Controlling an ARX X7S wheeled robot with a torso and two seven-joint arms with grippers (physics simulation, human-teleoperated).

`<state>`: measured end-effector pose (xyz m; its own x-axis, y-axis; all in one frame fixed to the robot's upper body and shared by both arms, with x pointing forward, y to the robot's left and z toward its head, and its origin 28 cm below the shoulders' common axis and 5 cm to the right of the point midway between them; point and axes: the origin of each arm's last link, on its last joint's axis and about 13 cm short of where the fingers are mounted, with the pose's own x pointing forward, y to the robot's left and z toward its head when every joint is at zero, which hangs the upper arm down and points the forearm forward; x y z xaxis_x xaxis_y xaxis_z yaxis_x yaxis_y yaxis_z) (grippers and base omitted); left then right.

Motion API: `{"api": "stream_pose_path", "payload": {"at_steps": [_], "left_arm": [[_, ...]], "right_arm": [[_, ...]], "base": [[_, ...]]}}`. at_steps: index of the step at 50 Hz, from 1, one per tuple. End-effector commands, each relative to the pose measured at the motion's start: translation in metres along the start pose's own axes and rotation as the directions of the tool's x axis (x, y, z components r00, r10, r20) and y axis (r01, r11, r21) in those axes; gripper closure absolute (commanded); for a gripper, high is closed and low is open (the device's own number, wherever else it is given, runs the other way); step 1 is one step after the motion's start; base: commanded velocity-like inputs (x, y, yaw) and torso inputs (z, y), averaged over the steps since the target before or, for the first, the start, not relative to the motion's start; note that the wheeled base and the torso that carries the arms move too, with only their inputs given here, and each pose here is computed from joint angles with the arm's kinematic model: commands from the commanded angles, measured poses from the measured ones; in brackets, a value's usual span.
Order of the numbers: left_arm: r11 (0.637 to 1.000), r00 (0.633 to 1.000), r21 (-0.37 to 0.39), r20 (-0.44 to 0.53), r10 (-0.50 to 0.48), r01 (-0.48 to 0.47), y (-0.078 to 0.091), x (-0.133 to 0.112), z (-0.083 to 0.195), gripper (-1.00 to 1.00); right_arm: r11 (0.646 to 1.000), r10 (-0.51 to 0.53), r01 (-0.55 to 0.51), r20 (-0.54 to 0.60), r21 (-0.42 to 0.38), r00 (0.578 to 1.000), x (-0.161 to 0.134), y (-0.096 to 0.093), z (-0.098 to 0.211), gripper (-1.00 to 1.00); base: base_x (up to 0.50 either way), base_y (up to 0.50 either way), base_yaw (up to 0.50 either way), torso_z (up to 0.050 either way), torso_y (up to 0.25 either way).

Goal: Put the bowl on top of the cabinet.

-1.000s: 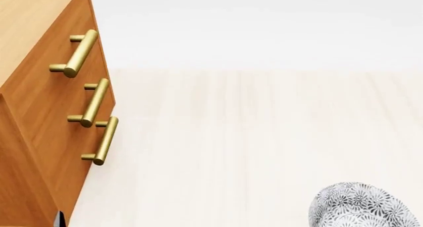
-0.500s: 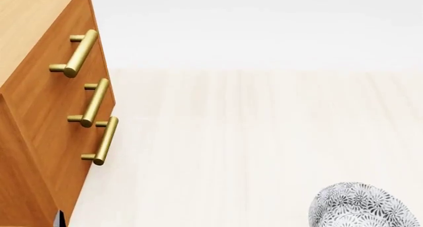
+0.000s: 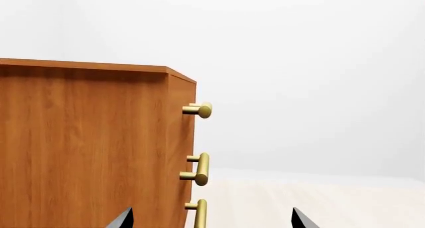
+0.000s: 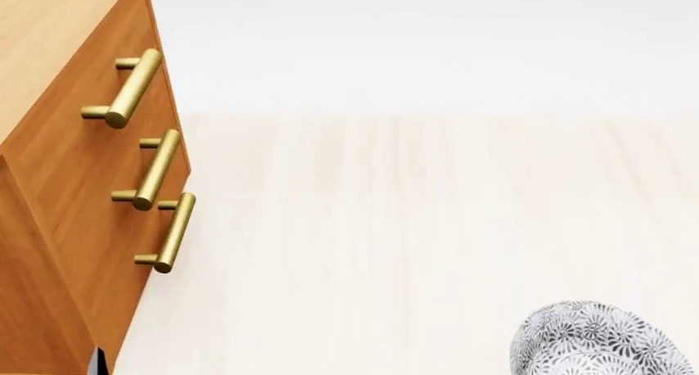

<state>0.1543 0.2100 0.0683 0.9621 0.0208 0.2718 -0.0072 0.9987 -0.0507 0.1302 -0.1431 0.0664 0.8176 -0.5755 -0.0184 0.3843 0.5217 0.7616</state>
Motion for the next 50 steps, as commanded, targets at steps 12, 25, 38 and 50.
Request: {"api": "stream_pose_path", "payload": {"at_steps": [12, 25, 38, 50], "left_arm": [[1.0, 1.0, -0.002, -0.001, 0.0, 0.0, 0.0, 0.0, 0.0, -1.0], [1.0, 1.0, -0.003, -0.001, 0.0, 0.0, 0.0, 0.001, 0.0, -1.0], [1.0, 1.0, -0.001, -0.004, -0.005, 0.005, -0.001, 0.001, -0.002, -1.0], [1.0, 1.0, 0.0, -0.009, -0.01, 0.01, -0.002, 0.001, -0.003, -1.0]], "right_arm": [[0.995, -0.055, 0.064, -0.128, 0.071, 0.99, 0.012, -0.007, -0.007, -1.0], [0.996, -0.056, 0.064, -0.135, 0.055, 0.989, 0.016, -0.007, -0.009, -1.0], [0.996, -0.075, 0.084, -0.203, 0.039, 0.976, 0.033, -0.011, -0.02, -1.0], [0.996, -0.082, 0.09, -0.23, 0.026, 0.97, 0.042, -0.013, -0.024, -1.0]], "base": [[0.0, 0.0, 0.0, 0.0, 0.0], [0.0, 0.0, 0.0, 0.0, 0.0], [0.0, 0.0, 0.0, 0.0, 0.0], [0.0, 0.0, 0.0, 0.0, 0.0]]}}
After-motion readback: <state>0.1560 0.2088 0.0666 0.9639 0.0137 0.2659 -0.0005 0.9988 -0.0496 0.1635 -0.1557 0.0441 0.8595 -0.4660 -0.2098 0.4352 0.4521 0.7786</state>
